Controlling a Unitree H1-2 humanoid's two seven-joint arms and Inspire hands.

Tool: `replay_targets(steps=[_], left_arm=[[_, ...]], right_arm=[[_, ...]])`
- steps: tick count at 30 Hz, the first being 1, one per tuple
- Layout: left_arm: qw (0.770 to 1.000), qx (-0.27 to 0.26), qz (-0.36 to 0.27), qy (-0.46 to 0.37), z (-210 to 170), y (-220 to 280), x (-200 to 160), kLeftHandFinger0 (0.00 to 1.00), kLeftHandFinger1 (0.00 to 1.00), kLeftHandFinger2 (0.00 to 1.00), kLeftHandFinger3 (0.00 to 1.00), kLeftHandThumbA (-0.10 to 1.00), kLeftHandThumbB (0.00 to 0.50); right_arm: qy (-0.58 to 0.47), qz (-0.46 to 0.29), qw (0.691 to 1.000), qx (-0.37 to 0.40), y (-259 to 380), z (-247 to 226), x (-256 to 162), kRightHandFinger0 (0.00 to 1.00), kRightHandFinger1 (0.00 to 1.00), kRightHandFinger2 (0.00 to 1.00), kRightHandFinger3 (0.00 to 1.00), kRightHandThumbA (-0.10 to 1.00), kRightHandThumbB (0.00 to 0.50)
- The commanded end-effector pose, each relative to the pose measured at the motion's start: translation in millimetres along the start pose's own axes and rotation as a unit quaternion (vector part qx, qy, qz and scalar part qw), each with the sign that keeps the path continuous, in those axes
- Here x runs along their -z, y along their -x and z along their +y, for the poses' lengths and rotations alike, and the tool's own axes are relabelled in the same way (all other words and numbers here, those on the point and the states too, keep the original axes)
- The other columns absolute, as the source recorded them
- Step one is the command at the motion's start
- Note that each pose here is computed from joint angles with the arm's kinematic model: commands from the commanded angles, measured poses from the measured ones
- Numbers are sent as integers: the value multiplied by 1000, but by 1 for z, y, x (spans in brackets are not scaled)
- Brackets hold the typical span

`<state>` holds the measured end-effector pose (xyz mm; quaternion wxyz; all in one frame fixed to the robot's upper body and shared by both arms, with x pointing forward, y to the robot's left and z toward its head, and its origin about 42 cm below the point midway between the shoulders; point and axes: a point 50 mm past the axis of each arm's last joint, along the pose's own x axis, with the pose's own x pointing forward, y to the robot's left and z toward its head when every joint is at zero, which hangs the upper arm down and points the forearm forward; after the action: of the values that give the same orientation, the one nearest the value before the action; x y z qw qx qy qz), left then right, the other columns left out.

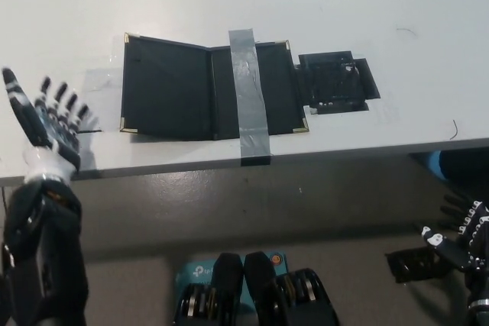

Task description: The robot uses its left hand to push the cover of the diary kept in the middle of the desk towards the right to close it

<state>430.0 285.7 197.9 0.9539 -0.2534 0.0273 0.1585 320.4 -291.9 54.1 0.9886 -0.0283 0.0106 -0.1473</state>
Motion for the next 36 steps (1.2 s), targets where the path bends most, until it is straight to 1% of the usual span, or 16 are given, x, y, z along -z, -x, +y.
replay_targets(steps=[1,7,9,10,14,17,18,21,23,26,27,28,31,33,35,36], left_arm=[[999,33,-28,9,-15,0,-2,1000,1000,1000,1000,1000,158],[999,38,-14,21,-31,5,15,1000,1000,1000,1000,1000,142],[999,49,-8,22,-39,8,23,1000,1000,1000,1000,1000,181],[999,49,-8,22,-39,8,23,1000,1000,1000,1000,1000,183],[997,70,4,32,-51,10,37,1000,1000,1000,1000,1000,167],[997,65,10,44,-57,12,42,1000,1000,1000,1000,1000,166],[997,66,16,48,-59,13,48,1000,1000,1000,1000,1000,152],[996,66,21,50,-61,14,53,1000,1000,1000,1000,1000,154],[996,62,31,61,-59,17,60,1000,1000,1000,1000,1000,164],[994,53,46,88,-62,20,63,1000,1000,1000,1000,1000,151],[993,53,47,90,-63,20,63,1000,1000,1000,1000,1000,150],[993,49,53,97,-70,21,66,1000,1000,1000,1000,1000,146],[991,60,52,108,-83,21,63,1000,1000,1000,1000,1000,144],[989,84,50,108,-102,24,60,1000,1000,1000,1000,1000,188],[989,114,43,87,-124,25,56,1000,1000,1000,1000,1000,177],[989,127,38,71,-136,27,55,1000,1000,1000,1000,1000,186]], right_arm=[[-6,-34,999,-4,-14,3,-21,527,675,724,778,1000,425],[-7,-39,999,-7,-18,3,-26,505,664,722,777,1000,434],[-3,-40,999,-10,-19,3,-27,525,682,739,792,1000,442],[-3,-40,999,-10,-19,3,-27,526,683,740,794,1000,442],[-7,-44,999,-10,-22,4,-31,507,672,735,778,1000,450],[-5,-47,999,-11,-25,5,-34,495,660,725,776,1000,442],[-4,-48,999,-13,-26,5,-35,494,664,732,784,1000,432],[-9,-49,999,-14,-30,8,-37,509,677,749,792,1000,445],[-1,-52,998,-17,-29,7,-36,517,684,763,807,1000,433],[2,-52,998,-18,-31,4,-40,528,687,757,815,1000,421],[0,-52,998,-18,-31,4,-40,524,684,753,817,1000,437],[3,-52,999,-16,-31,0,-40,514,680,746,815,1000,450],[1,-49,999,-18,-30,-1,-39,523,691,749,819,1000,447],[11,-49,999,-19,-28,-1,-38,532,695,755,828,1000,432],[10,-48,999,-19,-25,0,-36,522,684,747,819,1000,428],[7,-48,999,-17,-25,1,-36,511,676,740,810,1000,425]])
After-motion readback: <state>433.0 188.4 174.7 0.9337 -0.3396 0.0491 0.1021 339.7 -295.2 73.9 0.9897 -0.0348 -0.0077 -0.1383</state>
